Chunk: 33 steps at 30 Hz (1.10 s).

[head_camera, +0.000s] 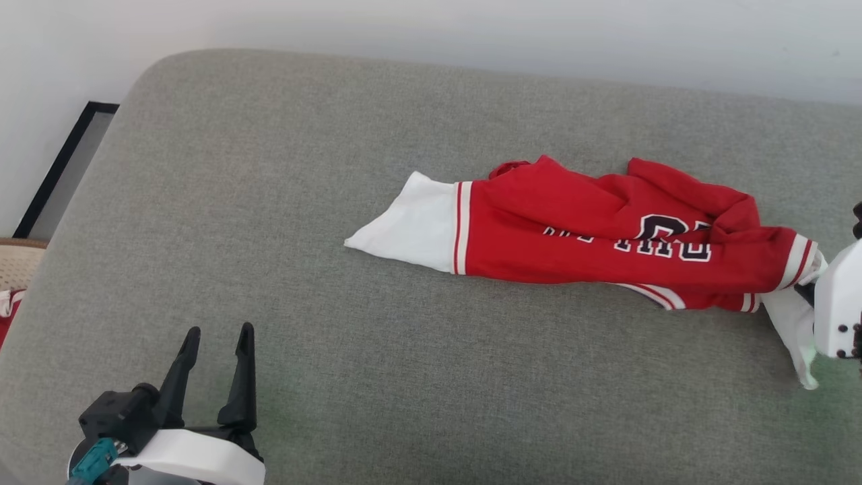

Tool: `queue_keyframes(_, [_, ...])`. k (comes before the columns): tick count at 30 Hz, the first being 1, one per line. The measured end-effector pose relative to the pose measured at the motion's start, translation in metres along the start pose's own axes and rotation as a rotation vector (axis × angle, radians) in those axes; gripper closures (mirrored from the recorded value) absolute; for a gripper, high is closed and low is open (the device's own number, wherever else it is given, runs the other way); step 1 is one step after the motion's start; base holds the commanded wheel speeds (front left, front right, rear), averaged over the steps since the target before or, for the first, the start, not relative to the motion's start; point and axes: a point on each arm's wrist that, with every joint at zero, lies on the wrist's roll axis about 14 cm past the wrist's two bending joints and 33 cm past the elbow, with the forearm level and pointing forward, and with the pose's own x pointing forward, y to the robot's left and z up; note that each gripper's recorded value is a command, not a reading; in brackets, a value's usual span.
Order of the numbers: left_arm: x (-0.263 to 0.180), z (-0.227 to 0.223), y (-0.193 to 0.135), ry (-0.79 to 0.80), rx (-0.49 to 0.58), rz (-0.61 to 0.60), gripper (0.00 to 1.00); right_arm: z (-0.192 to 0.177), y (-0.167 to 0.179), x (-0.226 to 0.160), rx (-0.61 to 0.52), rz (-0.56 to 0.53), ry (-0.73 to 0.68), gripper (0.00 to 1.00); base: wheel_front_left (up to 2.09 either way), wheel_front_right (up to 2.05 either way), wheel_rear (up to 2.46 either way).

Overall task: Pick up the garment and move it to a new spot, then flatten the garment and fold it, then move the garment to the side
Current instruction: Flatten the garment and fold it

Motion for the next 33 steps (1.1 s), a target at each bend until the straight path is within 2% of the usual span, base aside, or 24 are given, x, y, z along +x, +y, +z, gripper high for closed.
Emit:
queue_keyframes(1, [0.0,-0.001,0.0,0.004,0.001,0.0,0.0,-0.001,-0.002,0.005,0.006,-0.011,0.005,1.0,0.0,0.0,0.0])
queue_keyframes(2, [0.0,-0.001,0.0,0.004,0.001,0.0,0.0,-0.001,-0.002,0.005,0.006,-0.011,0.005,0.93,0.0,0.0,0.0])
queue_keyframes(3, [0.001,-0.002,0.0,0.006,-0.002,0.0,0.0,-0.001,-0.005,0.009,0.013,-0.021,0.01,0.93,0.0,0.0,0.0])
queue_keyframes(4, [0.002,-0.003,0.0,0.006,-0.005,-0.002,0.0,-0.003,-0.008,0.013,0.019,-0.033,0.021,0.81,0.0,0.0,0.0])
queue_keyframes(5, [0.003,-0.003,-0.002,0.005,-0.004,-0.006,0.0,-0.004,-0.009,0.016,0.029,-0.038,0.025,0.63,0.0,0.0,0.0])
queue_keyframes(6, [0.004,-0.004,-0.003,0.007,-0.005,-0.011,0.0,-0.005,-0.011,0.02,0.042,-0.042,0.028,0.36,0.0,0.0,0.0])
queue_keyframes(7, [0.006,-0.004,-0.003,0.008,-0.006,-0.015,0.0,-0.005,-0.012,0.022,0.047,-0.045,0.028,0.0,0.0,0.0,0.0])
queue_keyframes(16, [0.016,-0.002,-0.01,0.002,0.024,-0.066,0.0,0.021,-0.017,0.013,0.043,-0.048,-0.098,0.0,0.0,0.0,0.0])
queue_keyframes(22, [0.03,0.007,-0.022,-0.003,0.063,-0.137,0.0,0.038,-0.029,-0.015,0.043,-0.062,-0.246,0.0,0.0,0.0,0.0])
queue_keyframes(23, [0.037,0.011,-0.029,0.0,0.08,-0.17,0.0,0.044,-0.03,-0.024,0.049,-0.06,-0.304,0.0,0.0,0.0,0.0])
queue_keyframes(33, [0.073,0.008,-0.061,0.063,0.155,-0.322,0.0,0.06,-0.018,-0.071,0.072,-0.074,-0.61,0.0,0.0,0.0,0.0])
